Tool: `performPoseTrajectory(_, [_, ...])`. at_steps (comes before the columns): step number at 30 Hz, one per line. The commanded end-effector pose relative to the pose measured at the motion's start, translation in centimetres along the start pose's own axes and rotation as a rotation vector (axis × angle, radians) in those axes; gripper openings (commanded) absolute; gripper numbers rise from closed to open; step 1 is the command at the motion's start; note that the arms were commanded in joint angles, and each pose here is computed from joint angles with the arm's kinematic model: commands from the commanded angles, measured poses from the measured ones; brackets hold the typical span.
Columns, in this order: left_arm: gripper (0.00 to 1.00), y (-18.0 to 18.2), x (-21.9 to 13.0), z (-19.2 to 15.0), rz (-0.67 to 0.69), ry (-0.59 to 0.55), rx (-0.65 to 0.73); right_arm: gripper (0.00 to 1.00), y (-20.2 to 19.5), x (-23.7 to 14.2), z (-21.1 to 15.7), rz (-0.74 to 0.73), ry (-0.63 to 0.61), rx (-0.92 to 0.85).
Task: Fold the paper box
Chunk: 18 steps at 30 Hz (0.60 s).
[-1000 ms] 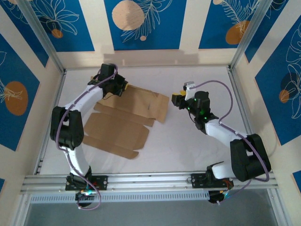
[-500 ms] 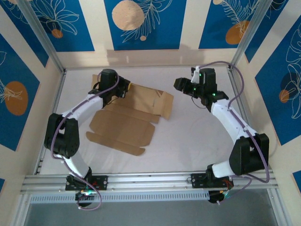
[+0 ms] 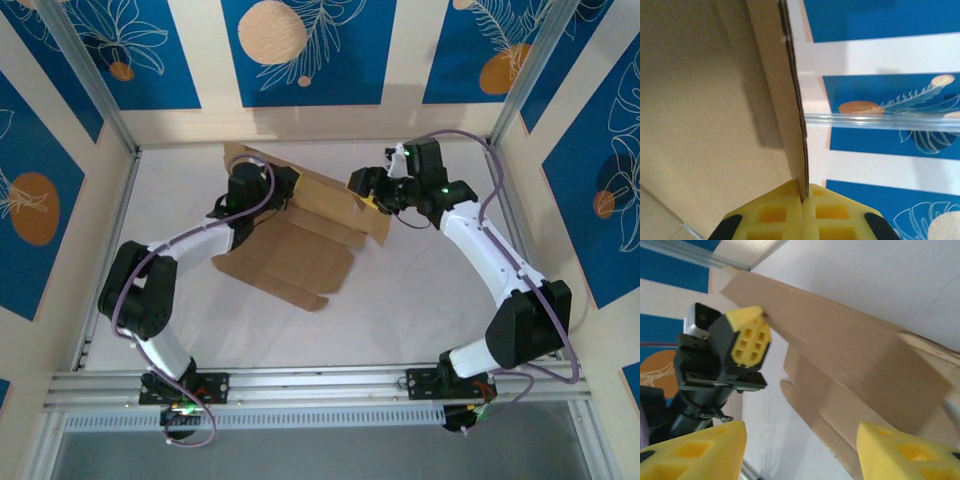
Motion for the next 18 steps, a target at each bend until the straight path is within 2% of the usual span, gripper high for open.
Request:
performPoseTrajectory(1, [0.00, -0.2, -0.9, -1.0, 0.001, -0.011, 0.049, 0.62, -0.2, 0.2, 0.0, -0.020, -0.002, 0.093])
performPoseTrajectory(3, [0.00, 0.7, -1.0, -1.5, 0.003, -0.008, 0.036, 0.59, -1.2, -0.1, 0.6, -0.019, -0.078, 0.187])
performPoseTrajectory(5, [0.00, 1.3, -1.0, -1.8, 0.002, -0.005, 0.027, 0.57, -0.6, 0.2, 0.9, 0.064, -0.108, 0.202])
performPoseTrajectory(11, [0.00, 2.0, -1.4, -2.5, -0.007, 0.011, 0.028, 0.54, 2.9, 3.5, 0.1, 0.074, 0.041, 0.085])
performPoseTrajectory(18, [0.00, 0.7, -2.1, -2.5, -0.058, 0.016, 0.066, 0.54, 3.2, 5.3, -1.1, 0.003, 0.041, -0.010])
Point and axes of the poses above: each hand's point on the last joint's axis, 136 mm out from that joint toward the fingers, its own x axis out along the fingers, its own y axis along the line the jaws close on, z = x × y, the point moved 3 cm from there along -x, back along the fingers, and after that the axes turned 8 degrees about x, right-handed, at the moved point
